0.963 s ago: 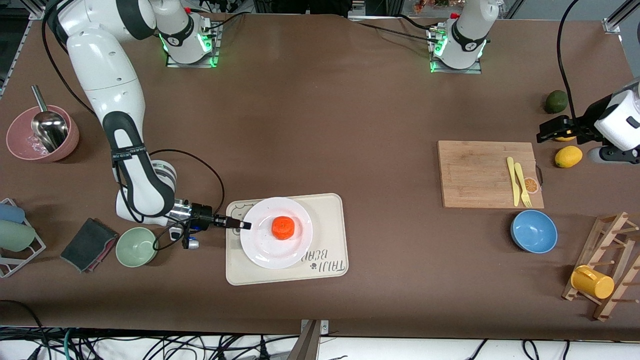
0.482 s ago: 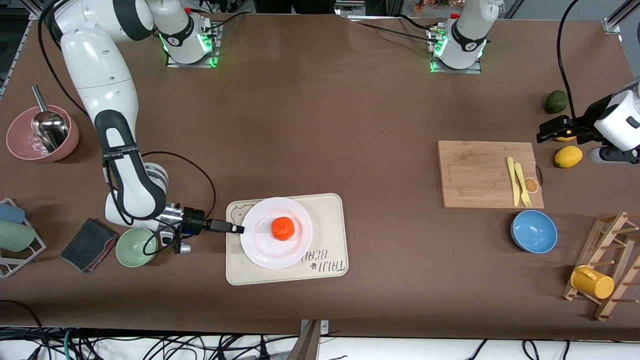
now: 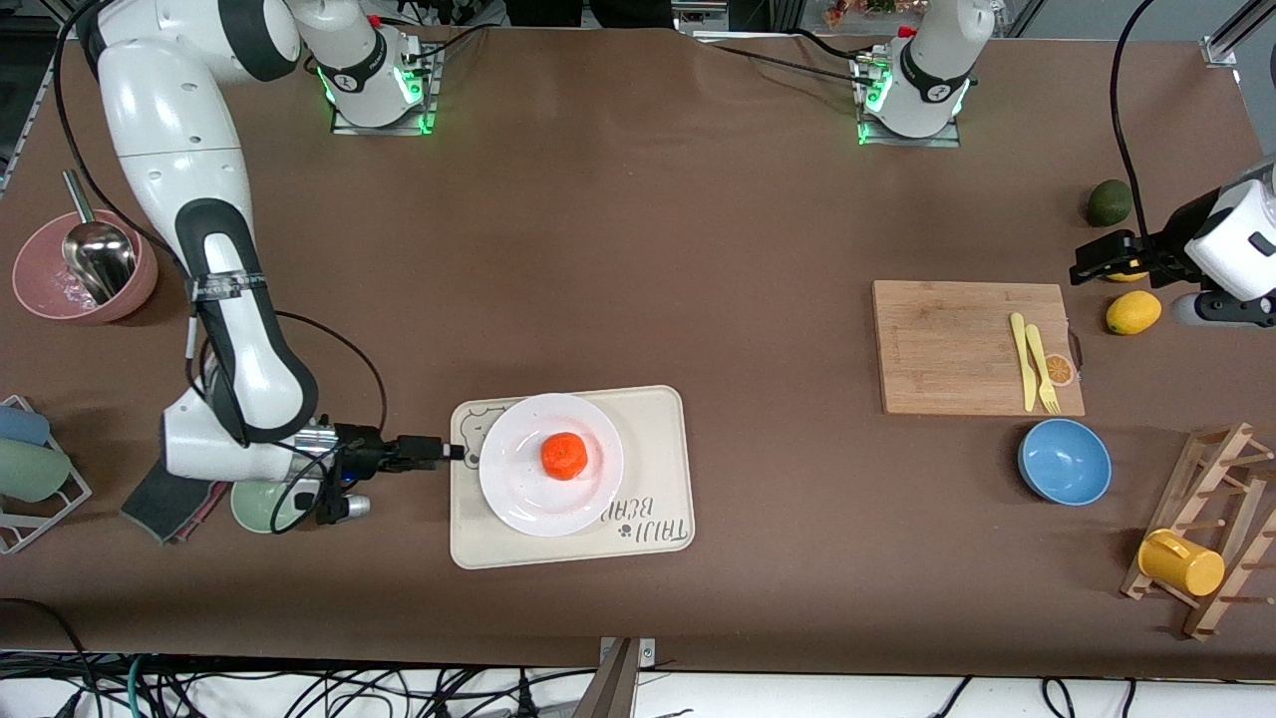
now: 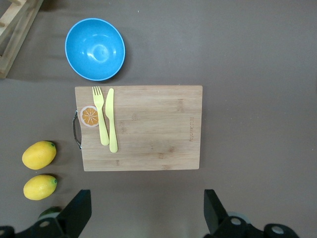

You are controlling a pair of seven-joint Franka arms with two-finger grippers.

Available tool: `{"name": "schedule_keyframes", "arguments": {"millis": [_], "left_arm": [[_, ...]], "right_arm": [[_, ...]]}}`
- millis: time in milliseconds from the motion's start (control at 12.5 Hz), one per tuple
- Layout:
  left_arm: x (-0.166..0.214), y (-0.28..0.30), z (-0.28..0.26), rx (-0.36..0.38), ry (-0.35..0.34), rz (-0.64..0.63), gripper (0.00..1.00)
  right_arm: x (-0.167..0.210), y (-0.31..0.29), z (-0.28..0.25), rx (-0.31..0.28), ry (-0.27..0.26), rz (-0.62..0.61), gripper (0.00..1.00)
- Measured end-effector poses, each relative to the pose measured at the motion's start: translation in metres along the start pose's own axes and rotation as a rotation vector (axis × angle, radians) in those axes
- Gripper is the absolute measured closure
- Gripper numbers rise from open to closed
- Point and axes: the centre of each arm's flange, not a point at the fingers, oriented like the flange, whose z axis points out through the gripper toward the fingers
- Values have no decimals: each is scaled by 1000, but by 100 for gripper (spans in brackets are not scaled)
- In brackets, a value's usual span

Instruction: Place orange and plate with both arms

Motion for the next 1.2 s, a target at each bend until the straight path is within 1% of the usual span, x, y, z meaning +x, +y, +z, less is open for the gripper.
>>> {"name": "schedule_keyframes", "arguments": {"millis": [161,321,401,482,642,803,883,1204], "left_arm": [[0,0,0,0,0,0,0],[0,0,0,0,0,0,0],[0,0,0,0,0,0,0],[0,0,0,0,0,0,0],[0,0,0,0,0,0,0],[0,0,0,0,0,0,0],[0,0,0,0,0,0,0],[0,0,0,0,0,0,0]], "right_arm": [[-4,4,-45,-120,-67,-43,0],[-13,-9,-97,-255,-139,-77,0],[-16,-25,-126,-329,-155,-81,0],[-21,-46,-153,-388,-155,-80,0],[-35,-90,-202,-492,-150,-40,0],[-54,-129,-234,-588,-159,34,0],[-63,-145,-244,-618,-163,54,0],[-113,-176,-281,-664,-161,86,0]]}}
